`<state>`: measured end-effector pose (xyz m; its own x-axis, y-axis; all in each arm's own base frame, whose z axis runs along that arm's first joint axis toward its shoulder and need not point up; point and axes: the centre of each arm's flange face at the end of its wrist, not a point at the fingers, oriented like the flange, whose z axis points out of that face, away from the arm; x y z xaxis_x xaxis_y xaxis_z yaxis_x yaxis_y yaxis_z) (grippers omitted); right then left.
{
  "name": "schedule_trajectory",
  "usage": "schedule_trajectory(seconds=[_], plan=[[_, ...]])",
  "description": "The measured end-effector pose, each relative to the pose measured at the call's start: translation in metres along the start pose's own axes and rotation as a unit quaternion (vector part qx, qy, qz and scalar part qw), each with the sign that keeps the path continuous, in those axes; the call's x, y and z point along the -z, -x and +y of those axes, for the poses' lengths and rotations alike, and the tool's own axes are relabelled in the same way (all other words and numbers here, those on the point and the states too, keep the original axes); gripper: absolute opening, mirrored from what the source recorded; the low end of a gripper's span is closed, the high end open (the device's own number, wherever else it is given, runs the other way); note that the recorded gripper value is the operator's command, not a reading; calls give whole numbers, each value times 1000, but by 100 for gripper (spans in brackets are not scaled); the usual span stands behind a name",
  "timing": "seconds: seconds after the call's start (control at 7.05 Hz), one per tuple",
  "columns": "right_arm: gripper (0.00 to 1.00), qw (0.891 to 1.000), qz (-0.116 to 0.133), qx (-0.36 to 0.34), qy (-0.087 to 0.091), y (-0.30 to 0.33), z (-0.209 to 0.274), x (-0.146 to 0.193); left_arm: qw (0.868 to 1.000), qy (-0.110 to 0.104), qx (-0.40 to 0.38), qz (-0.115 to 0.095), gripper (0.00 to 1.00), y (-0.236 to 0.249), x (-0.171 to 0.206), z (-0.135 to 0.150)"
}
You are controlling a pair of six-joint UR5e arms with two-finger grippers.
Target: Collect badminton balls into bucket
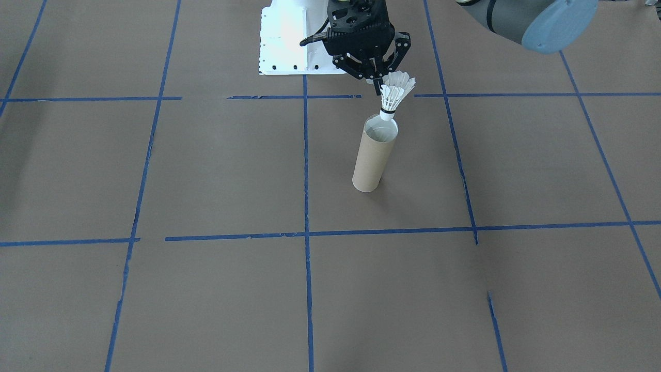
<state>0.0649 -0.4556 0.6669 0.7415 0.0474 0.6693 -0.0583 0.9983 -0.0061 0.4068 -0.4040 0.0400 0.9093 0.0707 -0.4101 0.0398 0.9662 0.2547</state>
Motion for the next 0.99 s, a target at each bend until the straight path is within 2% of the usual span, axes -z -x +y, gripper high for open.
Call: schedule_trajectory(seconds=[0.71,0.85,0.99], plan=[[100,1000,0,0,0,0,0,0,1000,0,-18,-11,0,-6,-8,-3],[100,1000,-1,0,0,0,0,0,1000,0,-18,-11,8,-7,-9,-3],[100,1000,0,0,0,0,0,0,1000,1,-18,-11,77,-7,-9,-3]])
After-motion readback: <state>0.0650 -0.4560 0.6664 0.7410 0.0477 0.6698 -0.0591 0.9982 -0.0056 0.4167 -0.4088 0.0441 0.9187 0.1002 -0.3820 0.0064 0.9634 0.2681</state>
